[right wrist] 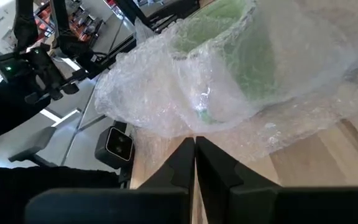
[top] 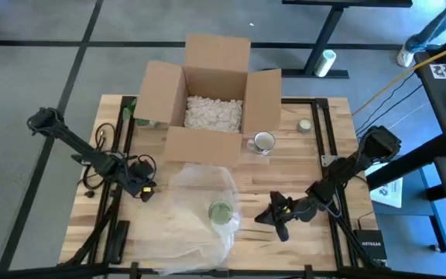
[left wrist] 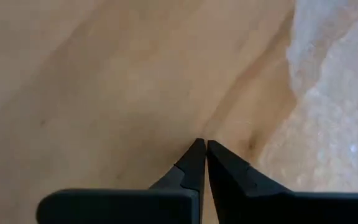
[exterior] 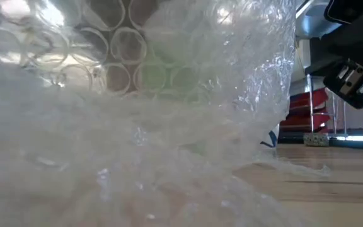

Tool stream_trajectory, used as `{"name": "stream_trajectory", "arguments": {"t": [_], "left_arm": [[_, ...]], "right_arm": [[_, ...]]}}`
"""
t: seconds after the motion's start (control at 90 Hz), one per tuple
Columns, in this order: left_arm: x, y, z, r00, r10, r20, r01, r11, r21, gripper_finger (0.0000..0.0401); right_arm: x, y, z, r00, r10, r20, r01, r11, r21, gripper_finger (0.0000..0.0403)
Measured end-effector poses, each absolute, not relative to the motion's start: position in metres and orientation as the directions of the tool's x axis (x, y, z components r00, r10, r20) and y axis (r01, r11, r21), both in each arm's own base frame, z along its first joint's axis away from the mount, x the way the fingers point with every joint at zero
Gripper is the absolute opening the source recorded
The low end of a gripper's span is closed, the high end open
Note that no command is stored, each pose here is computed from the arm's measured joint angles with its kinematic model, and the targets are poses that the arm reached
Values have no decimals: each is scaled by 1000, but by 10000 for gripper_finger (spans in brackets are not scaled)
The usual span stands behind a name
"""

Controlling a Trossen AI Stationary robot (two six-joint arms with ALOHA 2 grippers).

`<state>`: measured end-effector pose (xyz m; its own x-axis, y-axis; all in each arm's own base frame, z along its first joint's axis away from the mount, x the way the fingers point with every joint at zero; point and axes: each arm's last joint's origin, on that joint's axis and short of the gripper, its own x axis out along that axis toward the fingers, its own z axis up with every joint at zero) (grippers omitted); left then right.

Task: Wrap mug
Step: Wrap the green mug with the bubble wrap

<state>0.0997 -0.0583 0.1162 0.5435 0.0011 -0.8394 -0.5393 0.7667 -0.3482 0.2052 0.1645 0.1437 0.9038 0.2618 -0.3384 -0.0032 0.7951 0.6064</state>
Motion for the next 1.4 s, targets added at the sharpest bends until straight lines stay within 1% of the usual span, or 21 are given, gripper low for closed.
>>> {"name": "stream_trajectory", "arguments": {"t": [0.211,0.367,0.511,0.578,0.711,0.833,0.989,1.067,1.133,1.267,1.4], "left_arm": [[103,-73,108,590,-165,-791,-496,699,-516,0],[105,-86,106,595,-246,-765,-470,666,-579,0],[112,-97,106,626,-335,-704,-409,628,-662,0],[117,-102,107,646,-353,-676,-389,610,-690,0],[129,-107,106,728,-331,-601,-331,599,-730,0],[143,-109,106,806,-289,-517,-249,626,-739,0],[165,-111,105,826,-236,-512,-239,676,-697,0],[176,-114,106,829,-235,-507,-217,701,-679,0],[187,-117,112,857,-253,-449,-144,719,-680,0],[204,-121,132,912,-296,-285,36,749,-662,0],[215,-118,141,932,-269,-244,59,775,-630,0]], "right_arm": [[205,164,144,904,262,-338,-3,795,606,0],[205,165,144,904,262,-338,-4,795,607,0],[205,165,144,903,265,-338,-5,794,607,0],[205,165,144,903,265,-338,-5,794,607,0],[205,165,144,903,266,-336,-7,793,609,0],[205,165,144,901,274,-337,-12,791,611,0],[205,165,144,902,275,-333,-14,790,613,0],[205,165,144,902,275,-332,-15,789,614,0],[205,165,144,902,275,-332,-15,790,613,0],[205,165,144,902,275,-332,-15,790,613,0],[205,165,145,902,275,-331,-15,789,614,0]]}}
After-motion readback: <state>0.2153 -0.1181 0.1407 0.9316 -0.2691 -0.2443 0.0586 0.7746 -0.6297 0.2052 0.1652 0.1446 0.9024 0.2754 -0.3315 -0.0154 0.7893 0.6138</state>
